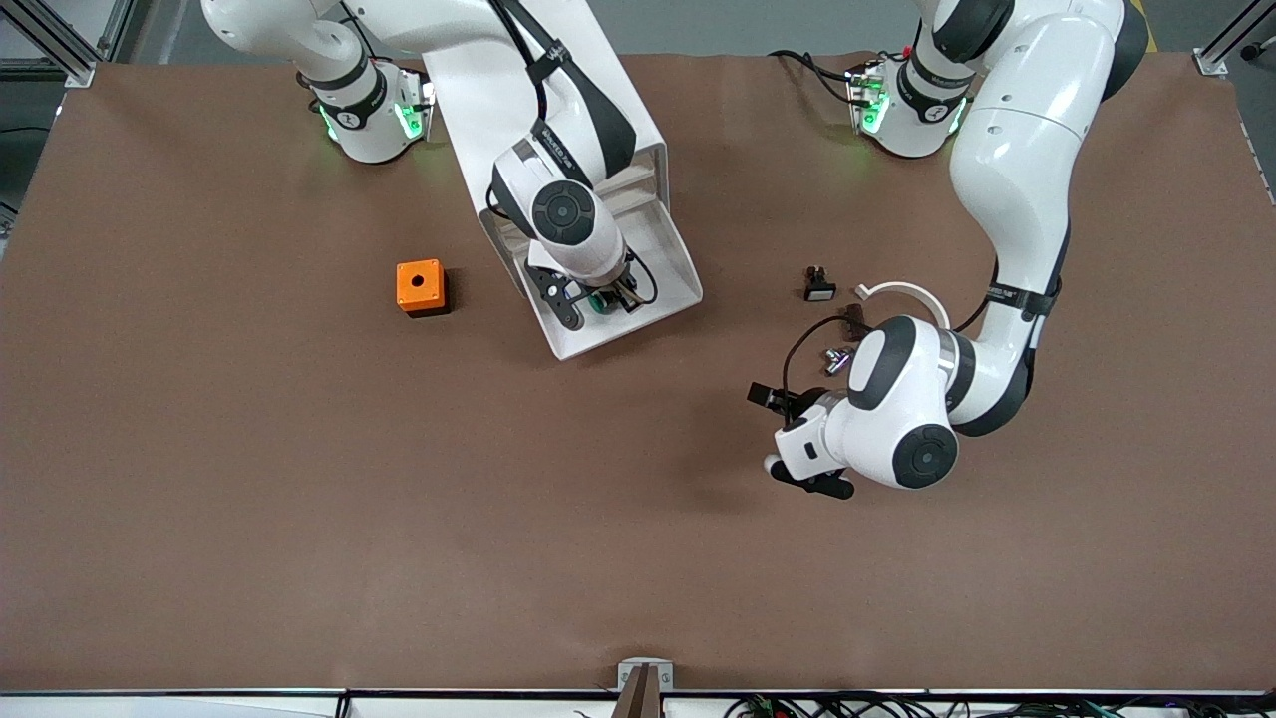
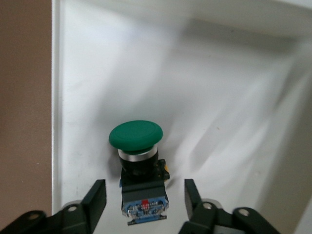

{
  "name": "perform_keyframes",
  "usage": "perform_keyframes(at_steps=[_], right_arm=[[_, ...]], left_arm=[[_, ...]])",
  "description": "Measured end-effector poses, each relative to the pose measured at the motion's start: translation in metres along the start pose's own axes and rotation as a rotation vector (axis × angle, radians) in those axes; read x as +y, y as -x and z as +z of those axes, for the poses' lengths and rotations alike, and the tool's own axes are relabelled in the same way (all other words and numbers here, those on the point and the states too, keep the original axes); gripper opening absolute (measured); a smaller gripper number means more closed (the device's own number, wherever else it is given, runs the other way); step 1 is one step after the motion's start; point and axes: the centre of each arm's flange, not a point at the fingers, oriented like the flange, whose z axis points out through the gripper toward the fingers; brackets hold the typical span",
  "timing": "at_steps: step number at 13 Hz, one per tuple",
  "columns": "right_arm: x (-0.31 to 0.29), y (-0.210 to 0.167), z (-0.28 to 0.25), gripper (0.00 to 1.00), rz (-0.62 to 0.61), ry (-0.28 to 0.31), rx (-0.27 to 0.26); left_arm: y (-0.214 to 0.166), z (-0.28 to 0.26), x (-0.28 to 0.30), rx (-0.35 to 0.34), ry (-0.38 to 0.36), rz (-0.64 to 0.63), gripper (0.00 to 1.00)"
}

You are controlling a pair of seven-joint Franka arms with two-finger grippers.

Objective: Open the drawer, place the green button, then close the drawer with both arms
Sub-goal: 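Withdraw the right gripper while the left gripper moves to the drawer front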

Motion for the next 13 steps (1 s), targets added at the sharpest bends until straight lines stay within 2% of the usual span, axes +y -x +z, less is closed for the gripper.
perform_keyframes(at_steps=[2,4,7,10,13], right_arm=[[-0.004,-0.007,-0.042,1.0,0.009,0.04,-0.015],[-0.008,-0.029,-0.107,1.0,0.032,0.066,-0.04],[-0.006,-0.077,-0.194,1.0,0.027,0.056,-0.074],[0.013,-0.131,-0.255,1.0,-0.113,0.027,-0.088],[0.052,-0.185,-0.306,1.0,-0.32,0.025,-0.033]], left_arm=[[0.0,-0.013,-0.006,0.028,-0.026,-0.107,1.0],[0.003,-0.022,0.0,0.045,-0.03,-0.253,1.0],[0.008,-0.018,0.036,0.067,-0.064,-0.442,1.0],[0.011,-0.005,0.08,0.104,-0.079,-0.572,1.0],[0.012,0.004,0.117,0.18,-0.079,-0.626,1.0]])
